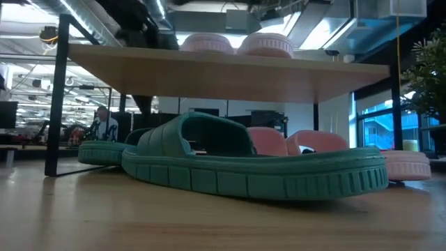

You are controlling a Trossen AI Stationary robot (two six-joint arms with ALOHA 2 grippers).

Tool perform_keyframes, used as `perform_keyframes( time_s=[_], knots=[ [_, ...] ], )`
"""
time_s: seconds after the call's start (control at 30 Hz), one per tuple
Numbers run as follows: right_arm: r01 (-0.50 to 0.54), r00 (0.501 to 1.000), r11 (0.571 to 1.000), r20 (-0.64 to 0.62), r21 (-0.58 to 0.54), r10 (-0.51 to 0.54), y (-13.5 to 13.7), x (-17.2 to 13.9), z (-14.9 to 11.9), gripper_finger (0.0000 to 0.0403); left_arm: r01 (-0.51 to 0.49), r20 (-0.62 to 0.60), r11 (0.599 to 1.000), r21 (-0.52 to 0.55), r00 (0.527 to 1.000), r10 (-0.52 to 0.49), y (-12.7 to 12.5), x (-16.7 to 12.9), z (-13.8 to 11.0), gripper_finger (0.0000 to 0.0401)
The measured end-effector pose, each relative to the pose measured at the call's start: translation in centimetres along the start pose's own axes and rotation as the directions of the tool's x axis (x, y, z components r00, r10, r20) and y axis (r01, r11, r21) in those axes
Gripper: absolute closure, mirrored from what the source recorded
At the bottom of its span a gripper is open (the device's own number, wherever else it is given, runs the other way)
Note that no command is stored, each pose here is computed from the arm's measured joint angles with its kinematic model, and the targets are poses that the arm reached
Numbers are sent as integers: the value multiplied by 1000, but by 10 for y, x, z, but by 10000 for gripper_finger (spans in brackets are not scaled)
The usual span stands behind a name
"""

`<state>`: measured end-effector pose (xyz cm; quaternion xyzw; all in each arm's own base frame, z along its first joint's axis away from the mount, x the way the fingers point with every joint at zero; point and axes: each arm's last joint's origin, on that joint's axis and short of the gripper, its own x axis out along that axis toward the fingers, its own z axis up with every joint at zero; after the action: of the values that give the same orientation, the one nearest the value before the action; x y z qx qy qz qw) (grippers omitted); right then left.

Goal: Pick and place slides into the shelf
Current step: Put the green slipper under the shelf

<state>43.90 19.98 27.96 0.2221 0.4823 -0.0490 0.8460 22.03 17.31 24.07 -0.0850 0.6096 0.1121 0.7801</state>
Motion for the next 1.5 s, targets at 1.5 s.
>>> perform_keyframes(
  time_s=[1.5],
  knots=[
    [128, 962, 886, -162, -446, -220, -12, 36, -153, 153, 386, 864, 915, 118, 415, -286, -128, -116, -121, 177]
  ],
)
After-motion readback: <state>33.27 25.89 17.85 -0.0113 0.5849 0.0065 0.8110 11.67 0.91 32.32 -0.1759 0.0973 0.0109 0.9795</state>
